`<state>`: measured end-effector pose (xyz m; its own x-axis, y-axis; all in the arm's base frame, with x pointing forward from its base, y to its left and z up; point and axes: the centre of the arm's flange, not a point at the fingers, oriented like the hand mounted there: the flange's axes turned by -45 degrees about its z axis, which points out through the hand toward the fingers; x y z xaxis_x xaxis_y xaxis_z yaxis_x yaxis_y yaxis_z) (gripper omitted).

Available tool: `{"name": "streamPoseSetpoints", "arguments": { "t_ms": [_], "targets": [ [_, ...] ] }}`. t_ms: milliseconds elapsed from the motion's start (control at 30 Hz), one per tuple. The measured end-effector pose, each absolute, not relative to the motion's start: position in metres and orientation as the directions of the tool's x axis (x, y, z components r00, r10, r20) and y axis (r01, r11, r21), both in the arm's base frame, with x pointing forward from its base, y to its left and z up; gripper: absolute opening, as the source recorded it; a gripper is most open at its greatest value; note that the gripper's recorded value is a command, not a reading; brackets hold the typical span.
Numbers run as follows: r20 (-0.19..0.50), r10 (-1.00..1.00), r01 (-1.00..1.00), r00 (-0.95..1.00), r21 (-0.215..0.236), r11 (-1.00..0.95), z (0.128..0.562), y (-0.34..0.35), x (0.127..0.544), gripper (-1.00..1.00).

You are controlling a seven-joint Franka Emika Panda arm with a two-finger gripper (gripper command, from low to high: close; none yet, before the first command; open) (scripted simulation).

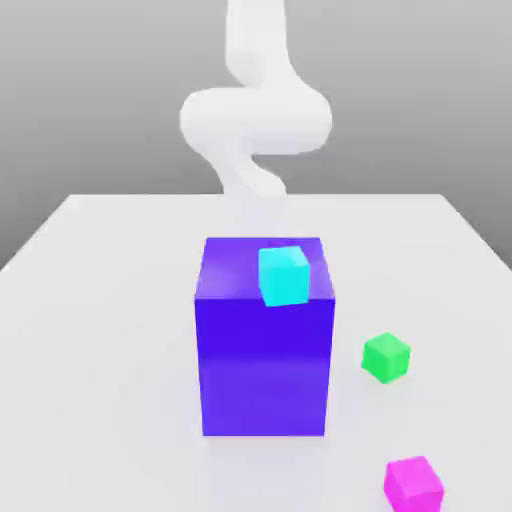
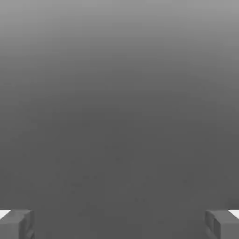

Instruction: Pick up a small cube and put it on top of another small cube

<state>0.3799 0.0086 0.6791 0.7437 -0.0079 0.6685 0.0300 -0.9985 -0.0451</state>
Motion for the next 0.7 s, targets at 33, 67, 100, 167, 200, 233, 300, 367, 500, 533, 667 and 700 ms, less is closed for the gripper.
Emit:
{"name": "streamPoseSetpoints", "arguments": {
  "t_ms": [33, 67, 100, 167, 200, 233, 300, 367, 500, 533, 667, 700],
  "targets": [
    [0.646, -0.004, 0.045, 0.763, -0.059, -0.997, 0.665, 0.013, 0.394, 0.00],
    [0.624, 0.001, 0.058, 0.781, -0.072, -0.996, 0.650, 0.018, 0.406, 0.00],
    [0.602, 0.006, 0.070, 0.798, -0.083, -0.994, 0.636, 0.024, 0.418, 0.00],
    [0.558, 0.018, 0.091, 0.830, -0.104, -0.990, 0.606, 0.036, 0.439, 0.00],
    [0.535, 0.025, 0.100, 0.845, -0.113, -0.989, 0.590, 0.042, 0.449, 0.00],
    [0.511, 0.032, 0.108, 0.859, -0.120, -0.987, 0.574, 0.049, 0.458, 0.00],
    [0.464, 0.047, 0.122, 0.884, -0.133, -0.984, 0.541, 0.063, 0.473, 0.00],
    [0.416, 0.064, 0.134, 0.907, -0.141, -0.981, 0.507, 0.078, 0.486, 0.00],
    [0.318, 0.100, 0.152, 0.943, -0.144, -0.978, 0.437, 0.108, 0.503, 0.00],
    [0.294, 0.110, 0.157, 0.950, -0.141, -0.977, 0.419, 0.115, 0.505, 0.00],
    [0.198, 0.160, 0.186, 0.967, -0.120, -0.975, 0.348, 0.149, 0.506, 0.00],
    [0.174, 0.166, 0.187, 0.971, -0.111, -0.976, 0.330, 0.154, 0.505, 0.00]
  ]
}}
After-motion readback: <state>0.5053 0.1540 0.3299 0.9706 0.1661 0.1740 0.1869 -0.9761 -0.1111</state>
